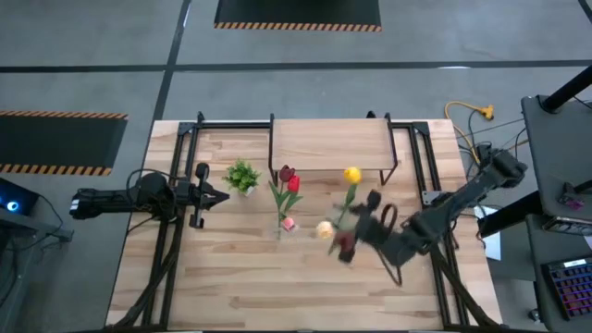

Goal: Pick and place flowers into a vace then onto a shelf
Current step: Put the bottom transparent vase on the shelf

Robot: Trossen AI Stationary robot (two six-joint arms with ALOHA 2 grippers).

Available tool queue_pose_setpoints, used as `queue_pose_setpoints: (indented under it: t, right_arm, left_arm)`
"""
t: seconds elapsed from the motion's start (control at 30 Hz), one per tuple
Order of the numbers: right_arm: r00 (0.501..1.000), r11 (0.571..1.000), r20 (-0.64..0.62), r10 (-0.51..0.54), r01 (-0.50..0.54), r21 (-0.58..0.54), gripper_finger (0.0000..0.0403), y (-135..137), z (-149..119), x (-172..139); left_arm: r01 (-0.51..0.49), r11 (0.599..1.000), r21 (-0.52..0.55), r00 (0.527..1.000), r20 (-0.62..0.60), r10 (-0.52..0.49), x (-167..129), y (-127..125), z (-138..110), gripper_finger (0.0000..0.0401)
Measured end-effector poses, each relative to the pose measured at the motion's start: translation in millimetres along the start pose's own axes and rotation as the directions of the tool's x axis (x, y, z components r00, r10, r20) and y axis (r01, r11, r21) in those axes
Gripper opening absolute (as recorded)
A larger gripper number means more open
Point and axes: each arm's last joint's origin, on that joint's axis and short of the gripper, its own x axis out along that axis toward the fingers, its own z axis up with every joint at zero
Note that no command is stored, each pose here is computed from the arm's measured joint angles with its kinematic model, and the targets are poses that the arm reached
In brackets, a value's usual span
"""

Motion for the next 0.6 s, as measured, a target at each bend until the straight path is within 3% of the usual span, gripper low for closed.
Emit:
queue_pose_setpoints:
  t: [0.33,0.6]
  right_arm:
    - [0.971,0.97,-0.055,-0.232,0.236,0.06,0.0161,-97,3,36]
    - [0.898,0.893,-0.092,-0.43,0.438,0.098,0.0161,-165,-11,53]
  left_arm:
    - [0.0,1.0,0.0,1.0,0.0,0.0,0,0,0,0.0003]
    - [0.0,1.0,0.0,1.0,0.0,0.0,0,0,0,0.0003]
